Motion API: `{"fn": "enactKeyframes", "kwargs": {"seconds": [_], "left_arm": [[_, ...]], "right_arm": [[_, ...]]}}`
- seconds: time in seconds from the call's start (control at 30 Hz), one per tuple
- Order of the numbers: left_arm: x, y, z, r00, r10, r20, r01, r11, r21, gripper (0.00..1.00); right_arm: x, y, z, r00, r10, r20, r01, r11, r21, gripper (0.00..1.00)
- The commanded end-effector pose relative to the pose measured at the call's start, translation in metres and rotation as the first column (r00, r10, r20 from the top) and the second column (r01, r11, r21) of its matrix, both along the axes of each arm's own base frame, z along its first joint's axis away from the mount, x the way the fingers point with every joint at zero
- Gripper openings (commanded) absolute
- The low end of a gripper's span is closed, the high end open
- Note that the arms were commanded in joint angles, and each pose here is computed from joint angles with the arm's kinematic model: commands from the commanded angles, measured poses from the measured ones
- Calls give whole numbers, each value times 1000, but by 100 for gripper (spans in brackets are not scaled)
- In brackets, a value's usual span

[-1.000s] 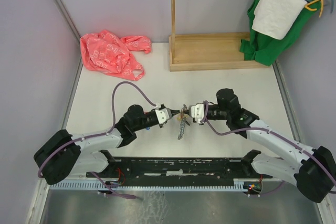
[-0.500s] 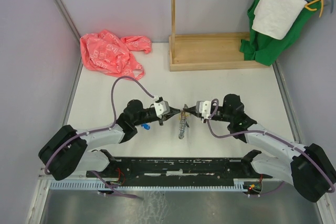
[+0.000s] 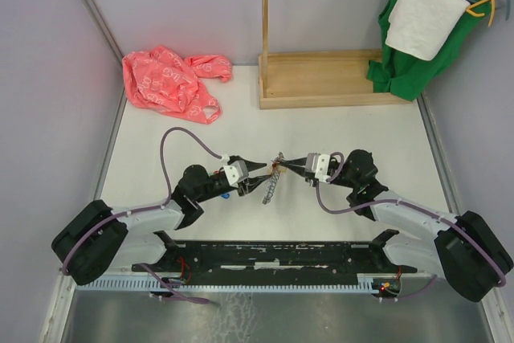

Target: Put the keys on the keyring

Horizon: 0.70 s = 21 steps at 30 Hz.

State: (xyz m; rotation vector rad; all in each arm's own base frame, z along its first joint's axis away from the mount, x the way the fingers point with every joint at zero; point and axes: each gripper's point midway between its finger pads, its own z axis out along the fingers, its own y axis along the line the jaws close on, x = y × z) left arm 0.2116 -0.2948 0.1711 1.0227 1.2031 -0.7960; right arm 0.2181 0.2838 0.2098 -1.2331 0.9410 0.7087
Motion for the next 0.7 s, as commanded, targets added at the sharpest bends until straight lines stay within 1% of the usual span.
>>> {"fn": "enactKeyframes", "kwargs": {"seconds": [0.0,0.17,0.33,0.47,0.67], "left_arm": [[2,6,35,993,40,110,-30,995,-96,45],[4,11,31,989,70,127,-59,995,-83,45],[-6,2,23,993,-14,121,21,998,-56,46],[-5,-6,22,991,-47,123,54,997,-55,46],[-2,-16,12,991,-83,106,86,996,-22,44]], "right_arm": [[0,-2,22,997,2,79,-7,998,62,1],[0,-1,0,999,15,52,-16,1000,13,1],[-2,1,-12,999,27,24,-27,999,19,1],[-4,3,-22,999,48,-3,-48,999,8,1],[-5,4,-29,998,63,-18,-63,998,-6,1]]}}
